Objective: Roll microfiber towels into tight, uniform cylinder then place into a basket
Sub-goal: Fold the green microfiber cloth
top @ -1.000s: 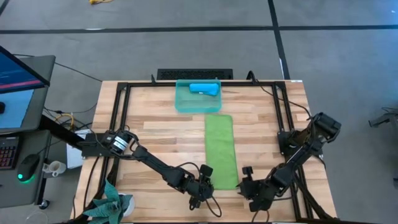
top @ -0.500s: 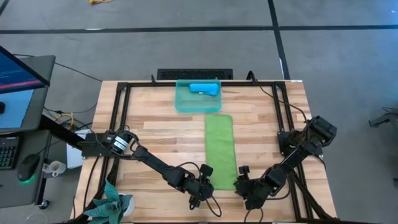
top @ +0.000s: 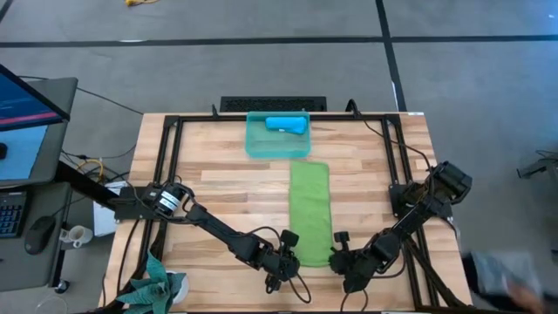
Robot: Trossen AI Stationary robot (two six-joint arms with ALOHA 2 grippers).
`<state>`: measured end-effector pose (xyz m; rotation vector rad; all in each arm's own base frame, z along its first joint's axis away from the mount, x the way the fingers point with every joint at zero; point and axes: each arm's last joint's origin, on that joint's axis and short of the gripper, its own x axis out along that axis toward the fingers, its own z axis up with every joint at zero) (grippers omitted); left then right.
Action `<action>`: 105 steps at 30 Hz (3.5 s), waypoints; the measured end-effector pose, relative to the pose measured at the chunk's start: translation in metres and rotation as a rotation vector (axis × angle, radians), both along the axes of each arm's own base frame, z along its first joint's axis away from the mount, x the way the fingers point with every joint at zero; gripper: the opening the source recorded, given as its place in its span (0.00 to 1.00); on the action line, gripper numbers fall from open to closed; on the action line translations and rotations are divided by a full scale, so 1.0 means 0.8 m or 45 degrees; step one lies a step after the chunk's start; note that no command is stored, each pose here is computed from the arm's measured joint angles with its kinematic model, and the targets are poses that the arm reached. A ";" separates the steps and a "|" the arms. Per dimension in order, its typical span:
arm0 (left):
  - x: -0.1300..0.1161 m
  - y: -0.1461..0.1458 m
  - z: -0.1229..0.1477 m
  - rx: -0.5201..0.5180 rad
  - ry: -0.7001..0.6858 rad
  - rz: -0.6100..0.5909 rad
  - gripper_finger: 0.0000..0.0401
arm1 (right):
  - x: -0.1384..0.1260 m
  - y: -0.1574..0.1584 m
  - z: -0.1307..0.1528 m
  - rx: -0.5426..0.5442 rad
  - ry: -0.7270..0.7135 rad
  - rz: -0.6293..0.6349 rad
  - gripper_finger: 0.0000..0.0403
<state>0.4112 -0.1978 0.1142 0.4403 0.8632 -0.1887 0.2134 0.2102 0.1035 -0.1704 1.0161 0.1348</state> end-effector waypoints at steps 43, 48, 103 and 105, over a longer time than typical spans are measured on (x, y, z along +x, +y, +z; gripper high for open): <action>-0.046 -0.112 0.150 0.337 -0.182 0.270 0.01 | 0.018 0.105 0.133 0.057 -0.260 0.178 0.01; -0.037 -0.089 0.151 0.498 -0.209 0.359 0.01 | 0.010 0.089 0.125 -0.128 -0.199 0.096 0.01; 0.063 0.111 0.107 0.308 0.062 0.467 0.07 | 0.000 -0.067 0.055 -0.658 0.357 -0.610 0.01; 0.063 0.111 0.106 0.303 0.068 0.465 0.11 | 0.001 -0.068 0.055 -0.653 0.354 -0.619 0.01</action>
